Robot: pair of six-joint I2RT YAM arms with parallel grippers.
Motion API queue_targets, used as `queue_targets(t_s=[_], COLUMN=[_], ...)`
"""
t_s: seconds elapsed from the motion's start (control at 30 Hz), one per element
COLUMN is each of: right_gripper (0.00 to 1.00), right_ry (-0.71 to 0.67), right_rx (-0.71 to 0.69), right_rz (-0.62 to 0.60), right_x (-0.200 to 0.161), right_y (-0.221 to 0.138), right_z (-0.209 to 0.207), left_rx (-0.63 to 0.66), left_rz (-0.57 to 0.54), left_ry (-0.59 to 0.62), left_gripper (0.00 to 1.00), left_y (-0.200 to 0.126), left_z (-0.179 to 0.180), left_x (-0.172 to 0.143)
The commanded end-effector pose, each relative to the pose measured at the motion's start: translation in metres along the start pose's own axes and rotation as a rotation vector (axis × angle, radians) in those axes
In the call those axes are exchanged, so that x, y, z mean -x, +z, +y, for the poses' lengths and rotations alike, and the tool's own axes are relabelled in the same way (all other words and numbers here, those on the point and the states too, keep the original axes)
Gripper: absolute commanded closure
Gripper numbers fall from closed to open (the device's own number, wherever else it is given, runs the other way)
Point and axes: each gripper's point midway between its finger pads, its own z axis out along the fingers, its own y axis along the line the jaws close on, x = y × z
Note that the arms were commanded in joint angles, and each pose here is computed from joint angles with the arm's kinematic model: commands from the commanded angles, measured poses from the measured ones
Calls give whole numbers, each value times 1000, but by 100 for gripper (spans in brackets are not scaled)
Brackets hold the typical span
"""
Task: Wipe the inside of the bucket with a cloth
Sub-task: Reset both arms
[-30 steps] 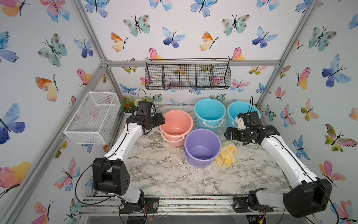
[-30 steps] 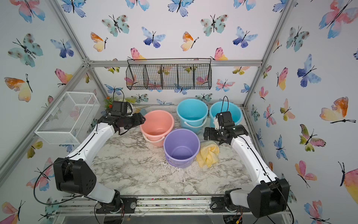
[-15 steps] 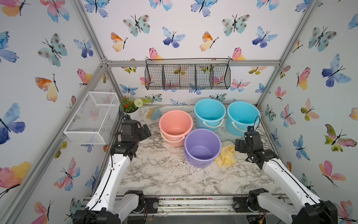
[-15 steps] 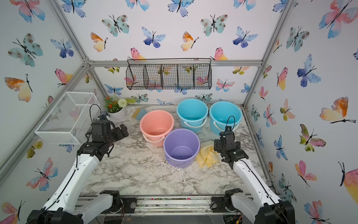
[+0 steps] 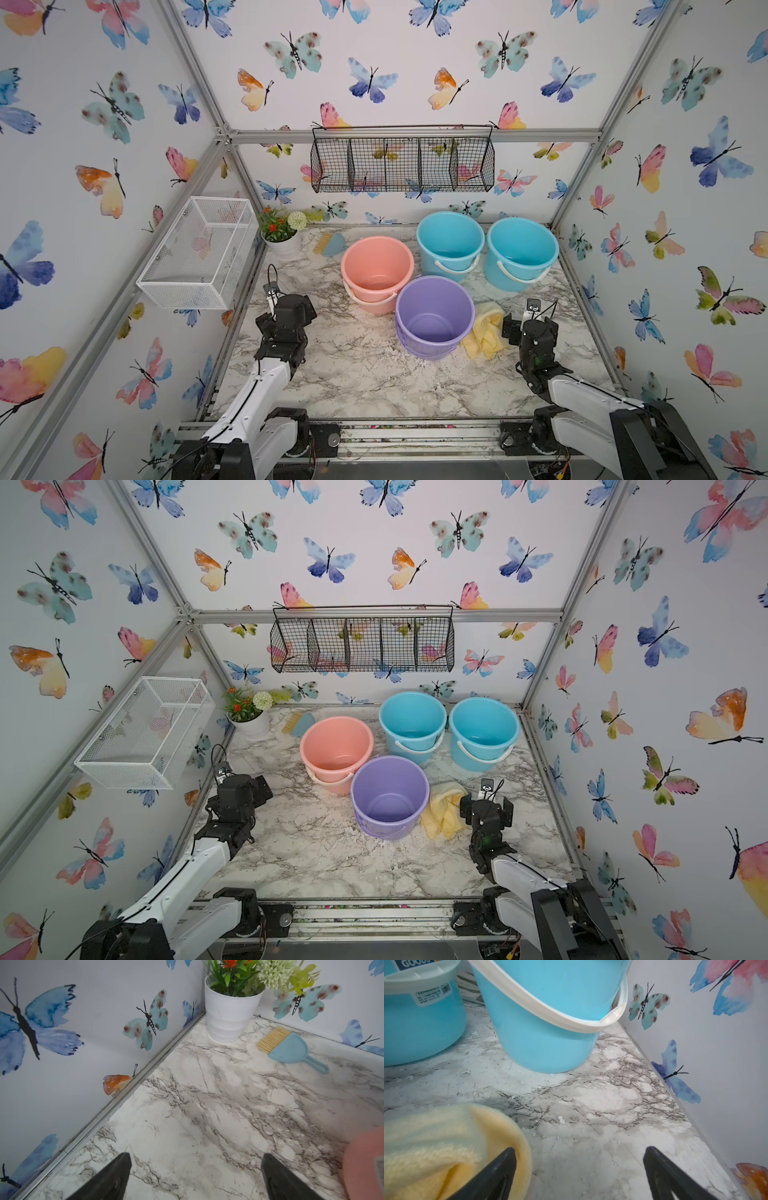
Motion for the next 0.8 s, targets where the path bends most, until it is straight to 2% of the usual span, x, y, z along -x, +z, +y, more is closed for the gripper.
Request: queue_targets(t_s=[0.0, 0.23, 0.4, 0.57, 0.7, 0.77], right_gripper=[2, 2, 2, 2, 2, 2], right_ry=[77, 88, 137, 130, 86, 87], right_rx=[7, 56, 139, 170, 207, 200], right_rz=[-216, -258, -264, -304, -207, -195], right_x=[56, 66, 62, 56, 49, 51], right_y=[1, 19, 32, 33, 48, 56], right_z=[0, 4, 13, 19, 31, 32], left_rx=[13, -100, -187, -282, -339, -353], left_rz=[-176, -351, -339, -325, -297, -258], left_ry=[-26, -50, -2, 54, 112, 115], left_gripper=[1, 1, 2, 2, 2, 2], left_y=[-1, -4, 9, 17, 27, 30], left_z=[4, -5, -30, -51, -69, -69], left_x=[18, 12, 16, 3, -2, -6])
